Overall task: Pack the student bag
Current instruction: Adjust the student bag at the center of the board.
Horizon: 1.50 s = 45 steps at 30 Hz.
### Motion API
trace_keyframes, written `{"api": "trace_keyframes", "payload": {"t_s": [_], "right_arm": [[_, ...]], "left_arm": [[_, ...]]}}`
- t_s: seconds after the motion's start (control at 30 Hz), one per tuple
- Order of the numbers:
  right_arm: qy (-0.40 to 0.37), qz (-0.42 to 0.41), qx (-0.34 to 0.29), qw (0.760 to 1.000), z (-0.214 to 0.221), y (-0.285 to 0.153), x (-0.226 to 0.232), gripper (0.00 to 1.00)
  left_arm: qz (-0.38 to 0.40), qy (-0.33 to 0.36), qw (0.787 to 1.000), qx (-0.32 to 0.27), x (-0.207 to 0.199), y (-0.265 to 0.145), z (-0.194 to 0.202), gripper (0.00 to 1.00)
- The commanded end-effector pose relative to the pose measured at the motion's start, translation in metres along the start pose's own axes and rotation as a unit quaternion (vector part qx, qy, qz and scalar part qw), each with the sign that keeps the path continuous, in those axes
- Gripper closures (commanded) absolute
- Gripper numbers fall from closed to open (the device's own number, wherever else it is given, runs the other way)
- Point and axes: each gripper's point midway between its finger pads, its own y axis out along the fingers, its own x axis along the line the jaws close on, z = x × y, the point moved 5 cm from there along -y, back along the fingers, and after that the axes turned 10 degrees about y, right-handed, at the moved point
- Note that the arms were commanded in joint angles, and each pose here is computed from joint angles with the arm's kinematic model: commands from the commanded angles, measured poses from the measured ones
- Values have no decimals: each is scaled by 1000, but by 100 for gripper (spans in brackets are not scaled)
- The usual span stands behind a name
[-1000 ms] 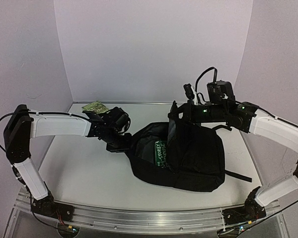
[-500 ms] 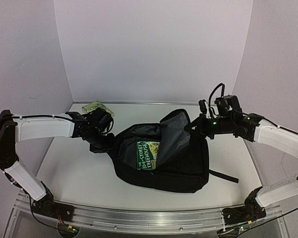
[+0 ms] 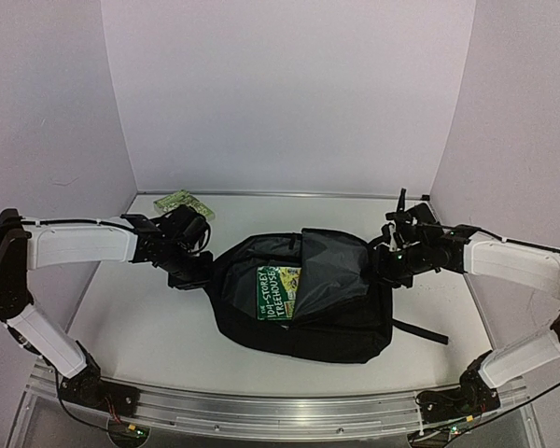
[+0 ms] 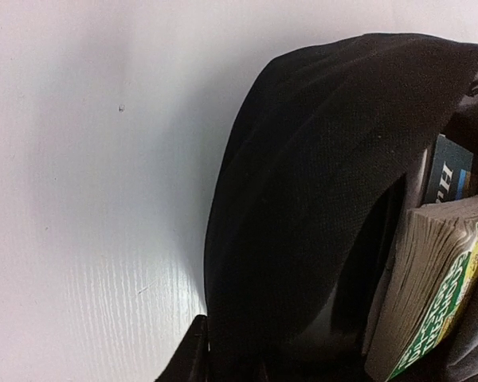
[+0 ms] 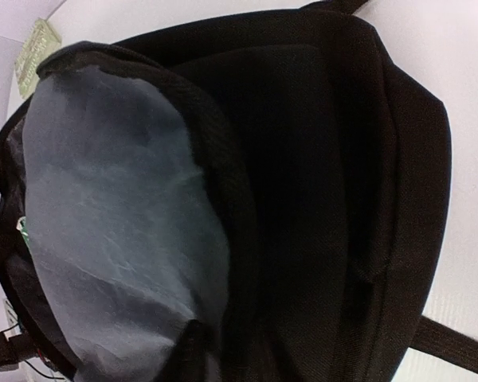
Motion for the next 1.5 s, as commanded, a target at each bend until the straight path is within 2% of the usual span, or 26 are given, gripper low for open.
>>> {"api": "trace_keyframes", "payload": {"t_s": [0.0,0.1,0.33,0.43,0.57,0.8,1.0,1.23,1.47], "right_arm": [[-17,21,-14,1000,-2,-11,-6,54],[-30,0,-29,999,-9,-28,7,35],[-71,-14,-143,987,-44,-96,36,8],[-75,-13,-180,981,-55,-117,44,2],[-73,-15,-208,975,-66,-129,52,2],[-69,-22,-201,977,-69,-121,57,2],[-55,-36,-204,977,-69,-122,59,2],[-47,-37,-216,974,-70,-129,59,5],[-40,-31,-220,974,-71,-127,57,8]], "left_arm": [[31,-10,999,-41,-5,-20,-15,75],[52,-7,997,-58,-12,-35,-25,58],[83,22,989,-121,-19,-89,-54,24],[89,15,985,-147,-8,-103,-68,12],[104,-31,980,-169,24,-104,-94,4],[123,-175,959,-186,110,-63,-144,4],[114,-248,942,-196,157,-13,-175,10],[109,-264,943,-170,184,42,-199,23],[90,-263,950,-145,195,75,-208,33]]}}
